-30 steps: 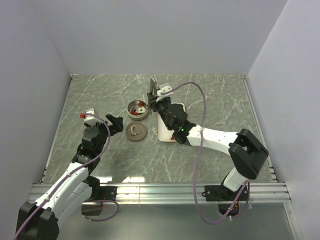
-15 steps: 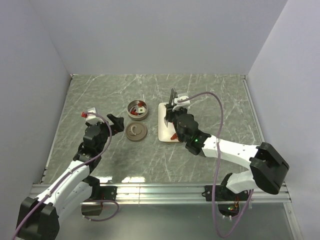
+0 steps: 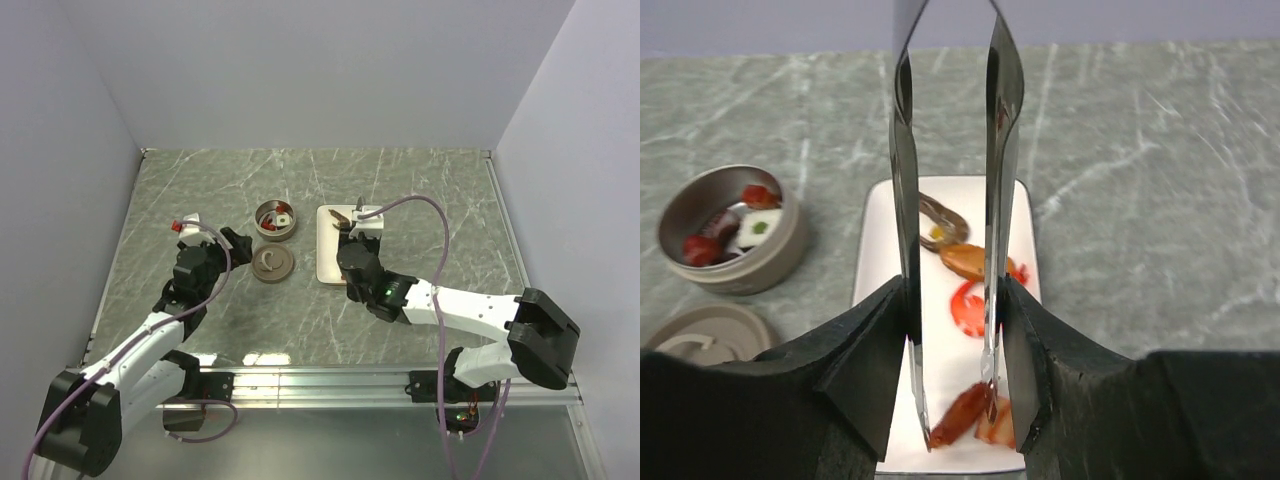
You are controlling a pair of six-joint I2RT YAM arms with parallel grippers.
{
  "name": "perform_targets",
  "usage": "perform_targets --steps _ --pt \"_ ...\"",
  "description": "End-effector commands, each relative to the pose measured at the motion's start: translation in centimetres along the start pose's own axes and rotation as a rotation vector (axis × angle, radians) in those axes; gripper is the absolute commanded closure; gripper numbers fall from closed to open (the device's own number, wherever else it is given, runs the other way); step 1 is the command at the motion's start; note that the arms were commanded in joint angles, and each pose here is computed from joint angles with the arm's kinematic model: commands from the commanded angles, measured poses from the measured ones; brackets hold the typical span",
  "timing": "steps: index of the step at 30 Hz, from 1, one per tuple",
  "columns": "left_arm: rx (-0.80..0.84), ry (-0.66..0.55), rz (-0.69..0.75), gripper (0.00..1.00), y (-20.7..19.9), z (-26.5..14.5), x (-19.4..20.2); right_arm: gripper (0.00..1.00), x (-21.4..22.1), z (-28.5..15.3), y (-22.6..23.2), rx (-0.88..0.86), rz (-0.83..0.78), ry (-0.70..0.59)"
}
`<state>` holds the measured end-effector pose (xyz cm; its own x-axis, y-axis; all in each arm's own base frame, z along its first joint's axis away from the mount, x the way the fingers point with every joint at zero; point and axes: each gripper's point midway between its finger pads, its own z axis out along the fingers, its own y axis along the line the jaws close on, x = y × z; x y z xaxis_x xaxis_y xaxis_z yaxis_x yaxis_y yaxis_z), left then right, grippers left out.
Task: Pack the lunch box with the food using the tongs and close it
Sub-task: Pick up the food using the clamp
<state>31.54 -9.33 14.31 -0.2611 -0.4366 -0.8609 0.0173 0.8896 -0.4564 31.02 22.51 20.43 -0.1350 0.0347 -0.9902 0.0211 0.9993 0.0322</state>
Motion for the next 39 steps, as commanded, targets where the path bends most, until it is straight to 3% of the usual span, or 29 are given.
perform_targets --steps 1,22,39 --pt "0.067 -0.075 0.009 0.01 -2.1 0.5 -2.9 0.51 -0.7 -0.5 -1.2 0.104 0.064 -0.019" --pt "0.069 -0.076 0.014 0.01 -2.2 0.9 -2.9 0.49 1.0 0.9 1.5 0.078 0.058 -0.011" --pt "0.063 -0.084 0.008 0.0 -2.1 0.8 -3.1 0.48 1.3 1.1 -1.1 0.212 0.019 0.002"
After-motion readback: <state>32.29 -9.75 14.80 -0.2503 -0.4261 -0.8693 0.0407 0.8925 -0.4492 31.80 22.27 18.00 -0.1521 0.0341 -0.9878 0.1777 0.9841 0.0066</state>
